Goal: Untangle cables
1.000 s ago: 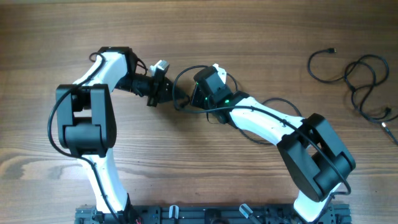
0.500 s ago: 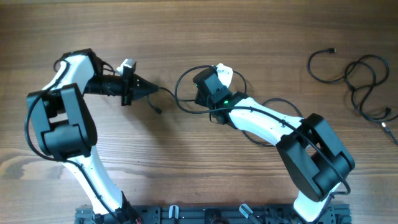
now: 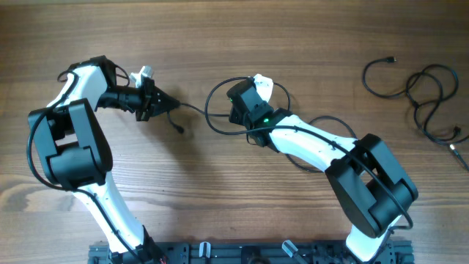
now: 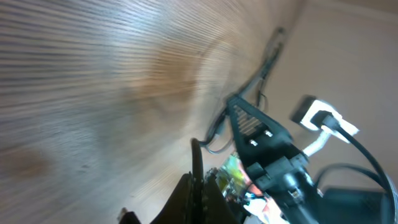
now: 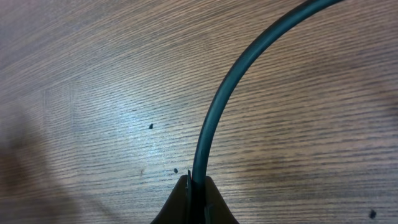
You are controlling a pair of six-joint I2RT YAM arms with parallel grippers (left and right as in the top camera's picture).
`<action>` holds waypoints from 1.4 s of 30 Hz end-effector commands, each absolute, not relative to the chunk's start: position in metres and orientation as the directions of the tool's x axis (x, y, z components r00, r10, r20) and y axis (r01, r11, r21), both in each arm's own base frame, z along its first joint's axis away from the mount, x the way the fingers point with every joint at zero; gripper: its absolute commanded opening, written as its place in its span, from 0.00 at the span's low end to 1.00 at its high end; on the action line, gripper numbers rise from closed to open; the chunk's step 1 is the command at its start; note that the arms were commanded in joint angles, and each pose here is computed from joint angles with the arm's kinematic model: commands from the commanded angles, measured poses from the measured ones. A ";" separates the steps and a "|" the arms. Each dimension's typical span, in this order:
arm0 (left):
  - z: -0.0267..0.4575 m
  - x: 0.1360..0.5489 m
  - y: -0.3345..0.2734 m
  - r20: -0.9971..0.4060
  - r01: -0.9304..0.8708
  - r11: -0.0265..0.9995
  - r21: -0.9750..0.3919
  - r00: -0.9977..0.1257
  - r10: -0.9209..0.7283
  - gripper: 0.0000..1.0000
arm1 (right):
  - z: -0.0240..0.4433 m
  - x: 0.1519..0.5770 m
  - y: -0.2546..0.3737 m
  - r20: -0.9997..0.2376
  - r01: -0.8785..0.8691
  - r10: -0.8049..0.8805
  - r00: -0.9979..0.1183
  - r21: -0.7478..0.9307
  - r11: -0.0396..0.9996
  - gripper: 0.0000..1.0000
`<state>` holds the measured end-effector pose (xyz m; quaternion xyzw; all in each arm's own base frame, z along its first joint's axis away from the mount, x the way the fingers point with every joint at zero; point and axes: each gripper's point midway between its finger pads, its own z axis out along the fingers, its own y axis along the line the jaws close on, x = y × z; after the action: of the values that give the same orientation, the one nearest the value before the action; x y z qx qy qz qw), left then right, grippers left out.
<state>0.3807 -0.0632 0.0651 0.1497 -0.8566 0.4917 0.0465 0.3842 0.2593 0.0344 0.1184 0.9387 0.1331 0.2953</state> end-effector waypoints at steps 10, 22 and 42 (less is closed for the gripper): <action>0.015 0.380 -0.010 0.331 -0.581 0.638 -0.505 -0.813 -0.479 0.04 | 0.061 0.399 0.178 -0.568 0.189 0.247 -0.785 0.159 0.969 0.04; 0.015 0.380 -0.010 0.331 -0.581 0.638 -0.505 -0.813 -0.479 0.04 | 0.046 0.388 0.125 -0.504 0.204 0.168 -0.847 -0.016 0.979 0.04; 0.015 0.380 -0.010 0.331 -0.581 0.638 -0.505 -0.813 -0.479 0.08 | 0.039 0.385 0.115 -0.441 0.224 0.217 -0.871 0.038 0.974 0.04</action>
<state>0.3776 -0.0118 0.0157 0.2955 -0.8981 0.3138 0.0870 0.3878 0.1076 0.0382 0.1293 0.9639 -0.0220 0.2318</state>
